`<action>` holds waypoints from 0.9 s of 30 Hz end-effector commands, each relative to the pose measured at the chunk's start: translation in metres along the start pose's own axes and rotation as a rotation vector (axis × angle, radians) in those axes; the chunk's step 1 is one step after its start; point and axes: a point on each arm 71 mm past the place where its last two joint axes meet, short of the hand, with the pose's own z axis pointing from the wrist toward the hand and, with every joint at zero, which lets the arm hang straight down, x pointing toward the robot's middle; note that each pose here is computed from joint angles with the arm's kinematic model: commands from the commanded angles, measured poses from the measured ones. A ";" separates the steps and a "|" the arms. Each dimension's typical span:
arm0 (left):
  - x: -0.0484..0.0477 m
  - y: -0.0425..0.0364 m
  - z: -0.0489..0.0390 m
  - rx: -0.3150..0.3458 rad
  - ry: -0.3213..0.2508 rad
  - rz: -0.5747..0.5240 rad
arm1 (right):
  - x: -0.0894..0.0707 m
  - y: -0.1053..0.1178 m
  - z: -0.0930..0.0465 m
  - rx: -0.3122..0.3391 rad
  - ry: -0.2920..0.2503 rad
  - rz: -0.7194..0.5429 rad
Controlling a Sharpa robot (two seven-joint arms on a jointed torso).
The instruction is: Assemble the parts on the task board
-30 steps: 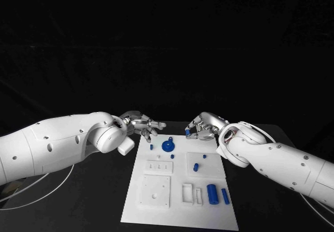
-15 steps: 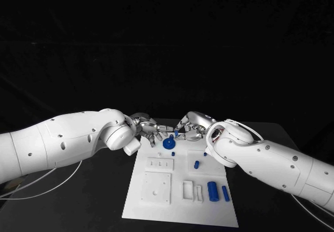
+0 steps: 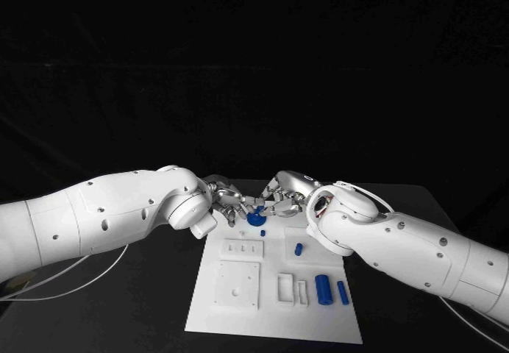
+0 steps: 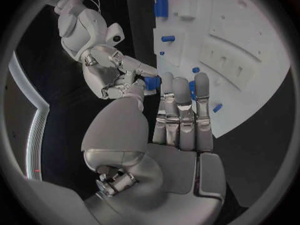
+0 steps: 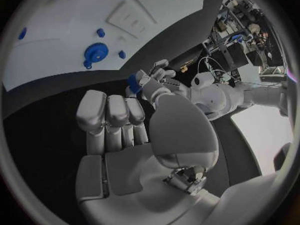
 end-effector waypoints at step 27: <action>0.0098 -0.0052 0.0022 -0.002 0.021 0.047 | 0.008 0.011 0.003 -0.011 0.030 -0.053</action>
